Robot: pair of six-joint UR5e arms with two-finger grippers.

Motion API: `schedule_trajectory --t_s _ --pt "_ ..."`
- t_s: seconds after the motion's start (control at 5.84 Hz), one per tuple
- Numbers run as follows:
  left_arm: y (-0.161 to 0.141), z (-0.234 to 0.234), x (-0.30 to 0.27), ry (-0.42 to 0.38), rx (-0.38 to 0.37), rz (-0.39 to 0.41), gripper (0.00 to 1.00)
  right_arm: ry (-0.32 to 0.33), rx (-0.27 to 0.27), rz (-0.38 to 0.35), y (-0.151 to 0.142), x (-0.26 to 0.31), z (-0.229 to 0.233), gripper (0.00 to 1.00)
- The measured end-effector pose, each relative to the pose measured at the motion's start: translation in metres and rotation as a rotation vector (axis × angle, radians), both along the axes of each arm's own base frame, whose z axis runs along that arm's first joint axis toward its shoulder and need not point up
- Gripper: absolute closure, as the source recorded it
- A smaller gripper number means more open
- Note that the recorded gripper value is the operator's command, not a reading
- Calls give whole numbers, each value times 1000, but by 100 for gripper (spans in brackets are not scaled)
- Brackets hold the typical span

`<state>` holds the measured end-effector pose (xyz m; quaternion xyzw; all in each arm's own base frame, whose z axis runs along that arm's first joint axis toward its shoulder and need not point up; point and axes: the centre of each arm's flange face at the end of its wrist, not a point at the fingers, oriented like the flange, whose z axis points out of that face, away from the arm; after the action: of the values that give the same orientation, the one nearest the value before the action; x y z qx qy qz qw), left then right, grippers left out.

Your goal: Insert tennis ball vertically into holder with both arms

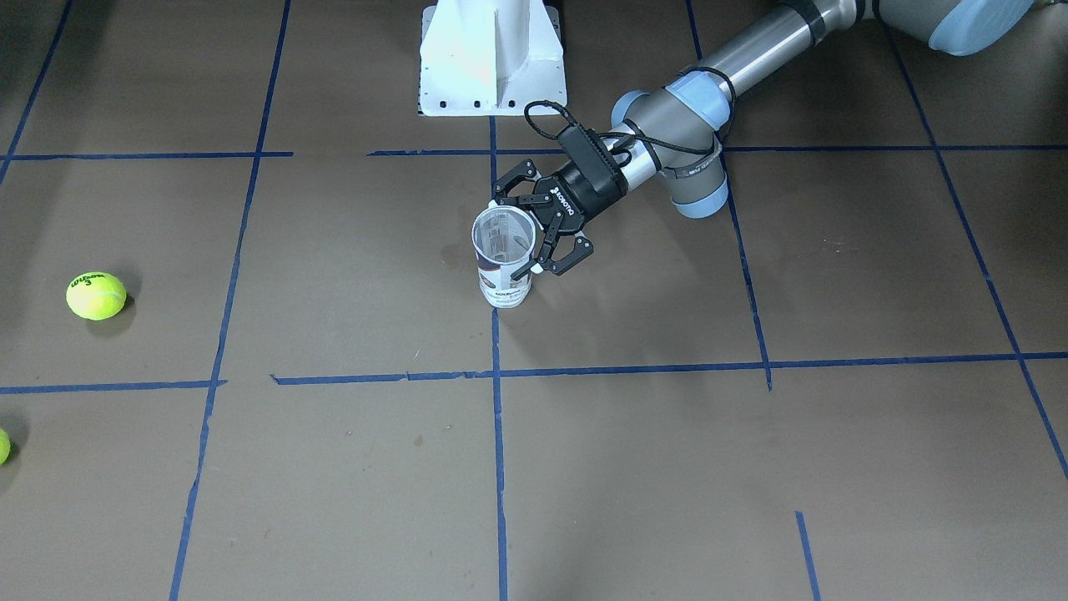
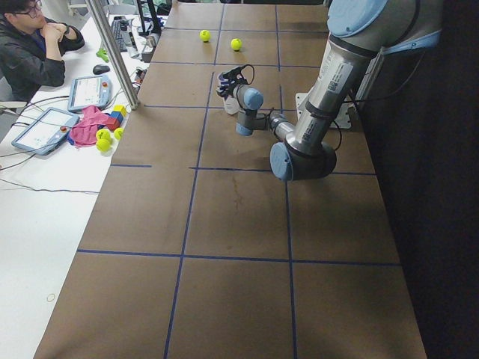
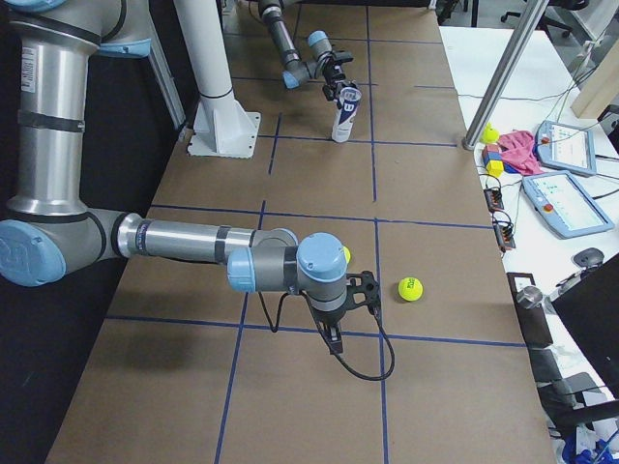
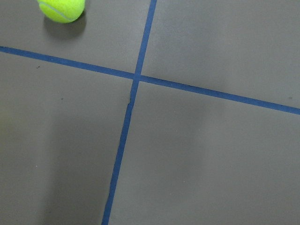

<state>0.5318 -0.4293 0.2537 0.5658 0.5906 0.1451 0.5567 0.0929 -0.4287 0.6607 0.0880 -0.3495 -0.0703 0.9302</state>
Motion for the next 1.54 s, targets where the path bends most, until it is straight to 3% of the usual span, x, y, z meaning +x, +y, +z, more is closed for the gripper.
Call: schedule_trajectory --t_s 0.51,1.54 --pt "2 3 1 -8 7 0 15 0 8 0 0 0 -3 0" --pt "4 6 3 -75 113 -38 15 1 21 -2 0 0 -7 0"
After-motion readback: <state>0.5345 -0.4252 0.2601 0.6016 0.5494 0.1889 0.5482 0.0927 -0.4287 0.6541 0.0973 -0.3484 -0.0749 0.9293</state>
